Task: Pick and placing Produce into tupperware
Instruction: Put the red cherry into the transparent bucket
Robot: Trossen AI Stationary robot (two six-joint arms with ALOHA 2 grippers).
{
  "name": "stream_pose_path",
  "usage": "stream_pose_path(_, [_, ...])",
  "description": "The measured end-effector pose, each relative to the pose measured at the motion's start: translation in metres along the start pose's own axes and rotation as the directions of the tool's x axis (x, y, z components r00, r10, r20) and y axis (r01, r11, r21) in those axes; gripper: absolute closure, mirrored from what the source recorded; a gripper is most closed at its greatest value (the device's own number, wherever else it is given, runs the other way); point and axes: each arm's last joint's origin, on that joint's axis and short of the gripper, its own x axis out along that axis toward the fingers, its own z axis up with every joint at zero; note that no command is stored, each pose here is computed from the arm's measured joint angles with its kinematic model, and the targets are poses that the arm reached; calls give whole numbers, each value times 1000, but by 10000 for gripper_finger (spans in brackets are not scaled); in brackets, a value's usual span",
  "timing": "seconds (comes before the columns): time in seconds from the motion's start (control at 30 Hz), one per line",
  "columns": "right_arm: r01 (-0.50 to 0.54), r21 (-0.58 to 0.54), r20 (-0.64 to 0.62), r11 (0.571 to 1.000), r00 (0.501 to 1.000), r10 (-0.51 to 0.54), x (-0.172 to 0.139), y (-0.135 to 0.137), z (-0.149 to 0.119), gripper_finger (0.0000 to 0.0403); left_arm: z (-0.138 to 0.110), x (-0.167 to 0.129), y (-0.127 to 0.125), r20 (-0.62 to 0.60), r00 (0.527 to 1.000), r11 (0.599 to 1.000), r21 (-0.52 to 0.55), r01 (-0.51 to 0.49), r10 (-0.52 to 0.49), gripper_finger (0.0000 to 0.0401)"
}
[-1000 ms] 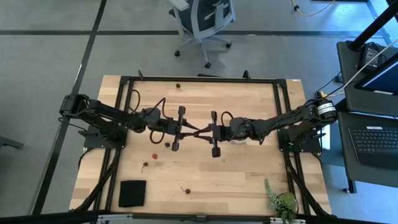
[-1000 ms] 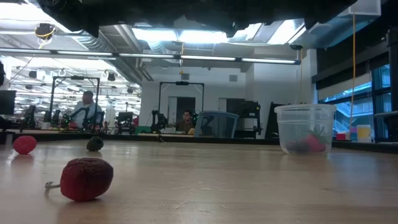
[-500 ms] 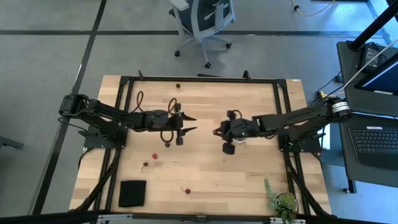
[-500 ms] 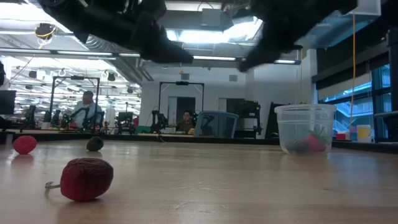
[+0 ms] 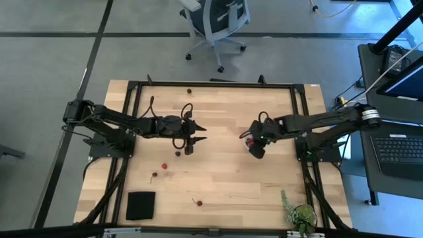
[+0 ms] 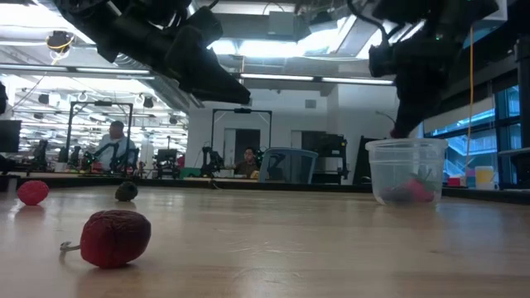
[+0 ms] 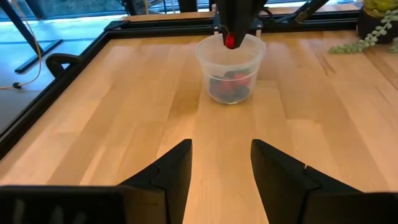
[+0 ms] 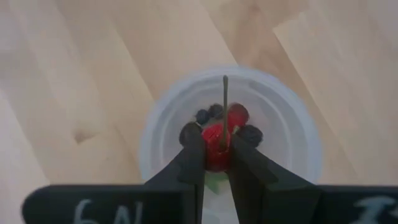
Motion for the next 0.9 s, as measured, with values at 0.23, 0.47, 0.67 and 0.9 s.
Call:
stream_pose_path(0.23, [15, -21, -63, 1000, 998, -16, 20, 2, 2, 345, -3, 0, -1, -27, 1000, 1000, 4, 6, -5, 244])
stream_pose_path(0.47, [34, -33, -124, 999, 992, -37, 37, 4, 1, 345, -3, 0, -3, -35, 999, 1000, 7, 10, -10, 244])
stream_pose_path(0.67, [32, -35, -122, 999, 992, -36, 38, 5, 1, 330, -3, 0, -3, -35, 999, 1000, 6, 10, -10, 244])
stream_pose_path(0.9, [31, -36, -121, 999, 992, -35, 38, 5, 1, 293, -3, 0, -3, -35, 999, 1000, 7, 10, -10, 244])
